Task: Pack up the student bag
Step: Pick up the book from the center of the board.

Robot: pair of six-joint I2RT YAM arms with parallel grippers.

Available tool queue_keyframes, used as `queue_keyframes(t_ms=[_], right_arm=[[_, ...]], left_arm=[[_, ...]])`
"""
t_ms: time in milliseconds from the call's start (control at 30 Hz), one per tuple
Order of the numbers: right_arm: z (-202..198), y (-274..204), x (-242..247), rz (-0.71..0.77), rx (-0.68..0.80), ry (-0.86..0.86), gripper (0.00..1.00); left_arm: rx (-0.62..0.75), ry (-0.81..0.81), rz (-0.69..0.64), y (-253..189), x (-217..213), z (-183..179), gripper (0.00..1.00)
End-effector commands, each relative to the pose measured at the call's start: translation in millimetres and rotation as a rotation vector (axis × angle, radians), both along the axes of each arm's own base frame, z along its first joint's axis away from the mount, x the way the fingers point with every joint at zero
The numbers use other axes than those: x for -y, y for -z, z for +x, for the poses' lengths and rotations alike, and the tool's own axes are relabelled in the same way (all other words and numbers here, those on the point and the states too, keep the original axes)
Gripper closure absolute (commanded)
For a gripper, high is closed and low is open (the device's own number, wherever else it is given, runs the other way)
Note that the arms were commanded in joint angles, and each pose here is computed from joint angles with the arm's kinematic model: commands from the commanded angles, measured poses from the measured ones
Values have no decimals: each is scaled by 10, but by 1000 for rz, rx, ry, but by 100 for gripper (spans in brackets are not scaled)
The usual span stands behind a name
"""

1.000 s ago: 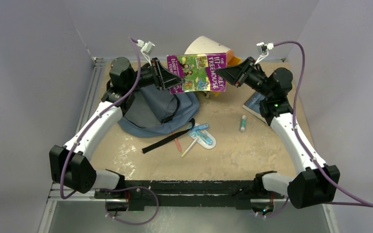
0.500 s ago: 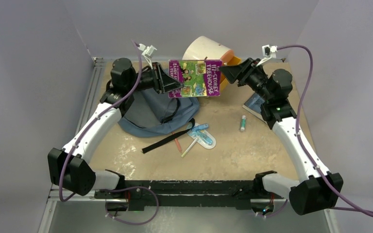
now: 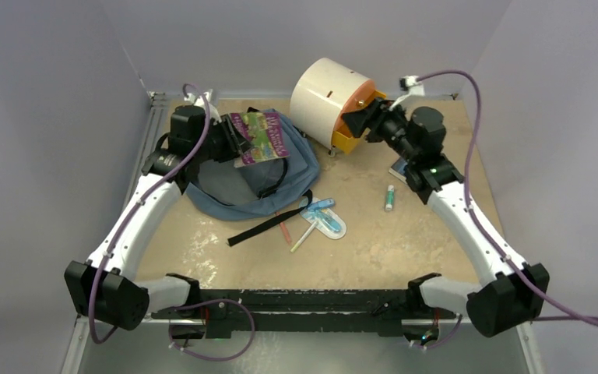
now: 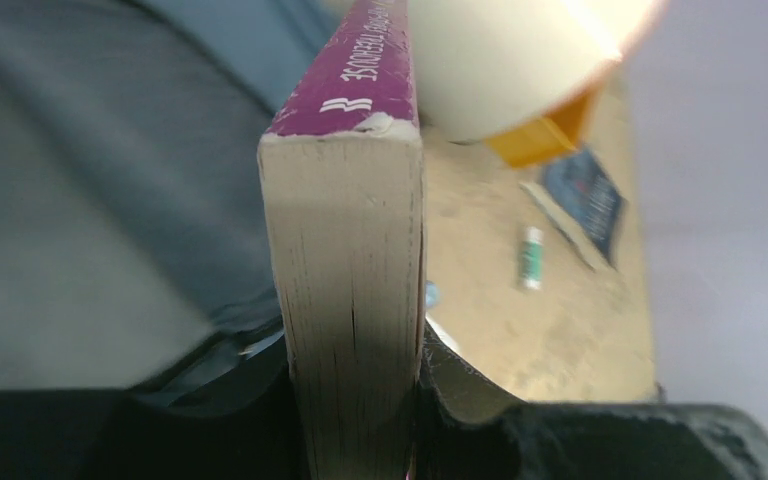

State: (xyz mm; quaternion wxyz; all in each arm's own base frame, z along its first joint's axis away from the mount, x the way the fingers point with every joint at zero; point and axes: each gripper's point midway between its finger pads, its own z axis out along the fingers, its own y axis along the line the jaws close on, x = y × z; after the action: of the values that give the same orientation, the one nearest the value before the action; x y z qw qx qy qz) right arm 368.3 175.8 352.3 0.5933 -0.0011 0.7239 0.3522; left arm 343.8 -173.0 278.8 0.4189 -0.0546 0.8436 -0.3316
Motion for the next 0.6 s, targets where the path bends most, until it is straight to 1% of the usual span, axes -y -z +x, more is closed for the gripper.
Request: queue_keyframes(t_ms=[0,100,267,367,467,567], right_arm=[[-21,-77,-456,-65,34,-55,39],[-59,58,-907,-98,11,-124,38],[-95,362,-1671,-158,-17,-247,37],[-114,575,-2139,-224,-26,-306,34],[-15,776,-2527,-301,-20,-301,30],[96,983,-2779,-383,-14,-283,27]], left_arm=[[57,-361,201,-195,-776,41,100],[71,-496,324,-259,-1139,-63,100],[128,-624,447,-507,-1507,-201,100],[128,-662,485,-566,-1613,-254,100],[139,-693,504,-627,-1692,-316,100],[170,-721,511,-740,-1764,-386,100]])
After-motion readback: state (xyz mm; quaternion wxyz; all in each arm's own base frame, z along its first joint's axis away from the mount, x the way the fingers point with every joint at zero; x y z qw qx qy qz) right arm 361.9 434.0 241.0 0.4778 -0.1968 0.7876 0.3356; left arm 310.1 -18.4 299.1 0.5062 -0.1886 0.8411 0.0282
